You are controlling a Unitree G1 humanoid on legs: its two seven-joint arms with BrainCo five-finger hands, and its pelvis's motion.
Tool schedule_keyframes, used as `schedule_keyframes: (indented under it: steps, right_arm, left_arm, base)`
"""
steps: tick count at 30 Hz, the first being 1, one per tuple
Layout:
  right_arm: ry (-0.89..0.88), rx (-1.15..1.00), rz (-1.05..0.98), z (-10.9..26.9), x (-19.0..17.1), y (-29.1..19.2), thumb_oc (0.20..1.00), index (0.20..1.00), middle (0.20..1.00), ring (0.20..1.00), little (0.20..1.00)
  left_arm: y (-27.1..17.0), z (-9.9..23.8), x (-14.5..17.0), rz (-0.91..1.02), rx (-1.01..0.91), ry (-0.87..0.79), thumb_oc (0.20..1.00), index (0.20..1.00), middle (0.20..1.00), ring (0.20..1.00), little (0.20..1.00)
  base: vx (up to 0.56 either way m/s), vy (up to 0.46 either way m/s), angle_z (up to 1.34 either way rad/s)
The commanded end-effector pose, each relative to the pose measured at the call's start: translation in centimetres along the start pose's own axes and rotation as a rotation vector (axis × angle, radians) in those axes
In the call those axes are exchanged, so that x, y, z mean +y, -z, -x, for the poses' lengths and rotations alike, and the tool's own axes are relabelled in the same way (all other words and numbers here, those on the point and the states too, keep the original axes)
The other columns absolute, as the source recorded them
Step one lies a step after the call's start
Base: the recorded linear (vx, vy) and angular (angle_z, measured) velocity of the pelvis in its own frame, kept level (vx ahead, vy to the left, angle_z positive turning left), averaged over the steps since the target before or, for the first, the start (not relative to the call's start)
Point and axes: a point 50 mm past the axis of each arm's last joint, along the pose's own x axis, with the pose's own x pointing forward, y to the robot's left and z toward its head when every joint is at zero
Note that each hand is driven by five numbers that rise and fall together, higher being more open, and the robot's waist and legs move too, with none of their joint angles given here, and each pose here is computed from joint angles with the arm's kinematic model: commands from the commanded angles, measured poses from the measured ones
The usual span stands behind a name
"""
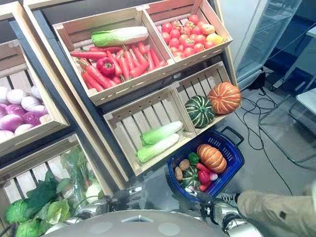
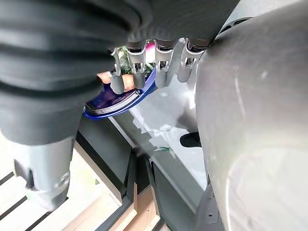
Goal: Pick up fruits and vegetables into the basket
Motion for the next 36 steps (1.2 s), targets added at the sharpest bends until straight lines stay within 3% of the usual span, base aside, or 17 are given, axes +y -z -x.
schedule_keyframes:
  steps: [1, 11, 16, 19, 22, 26, 29, 36]
  right_arm:
    - [-0.069, 0.082, -0.025, -0.7, 2.0, 1.7, 1.000, 1.000, 1.000, 1.000, 1.000]
    - [-0.060, 0.019, 0.046, -0.8, 1.9, 0.6, 1.000, 1.000, 1.000, 1.000, 1.000]
    - [-0.044, -0.139, 0.133, -0.5, 1.6, -2.1, 1.000, 1.000, 1.000, 1.000, 1.000]
    - [-0.033, -0.226, 0.157, -0.2, 1.5, -3.8, 1.000, 1.000, 1.000, 1.000, 1.000]
    - [-0.005, -0.479, 0.223, 1.1, 0.9, -7.7, 1.000, 1.000, 1.000, 1.000, 1.000]
    - [0.017, -0.731, 0.256, 3.7, 2.5, -12.6, 1.000, 1.000, 1.000, 1.000, 1.000]
    - [0.038, -0.955, 0.284, 7.6, 4.1, -14.9, 1.000, 1.000, 1.000, 1.000, 1.000]
    - [0.087, -1.242, 0.288, 11.5, 4.7, -17.4, 1.000, 1.000, 1.000, 1.000, 1.000]
  left_arm:
    - [1.0, -0.4, -0.7, -0.009, 0.076, 0.032, 1.000, 1.000, 1.000, 1.000, 1.000]
    - [0.0, -0.5, -0.6, -0.082, 0.034, 0.014, 1.000, 1.000, 1.000, 1.000, 1.000]
    - [-3.3, -0.2, -0.3, -0.241, -0.174, -0.067, 1.000, 1.000, 1.000, 1.000, 1.000]
    - [-5.5, 0.2, -0.3, -0.235, -0.279, -0.089, 1.000, 1.000, 1.000, 1.000, 1.000]
    - [-9.0, 2.2, 0.8, -0.328, -0.570, -0.231, 1.000, 1.000, 1.000, 1.000, 1.000]
    - [-14.3, 5.7, -0.6, -0.507, -0.838, -0.299, 1.000, 1.000, 1.000, 1.000, 1.000]
    - [-17.8, 11.1, -1.4, -0.603, -1.086, -0.365, 1.000, 1.000, 1.000, 1.000, 1.000]
    - [-19.8, 15.7, -3.4, -0.650, -1.434, -0.381, 1.000, 1.000, 1.000, 1.000, 1.000]
  base:
    - [-0.13, -0.139, 0.32]
    - [0.00, 0.000, 0.00]
    - [0.00, 0.000, 0.00]
    - [0.03, 0.011, 0.02]
    - [0.05, 0.040, 0.01]
    - [-0.01, -0.013, 0.08]
    - [0.02, -0.064, 0.22]
    - [0.03, -0.020, 0.08]
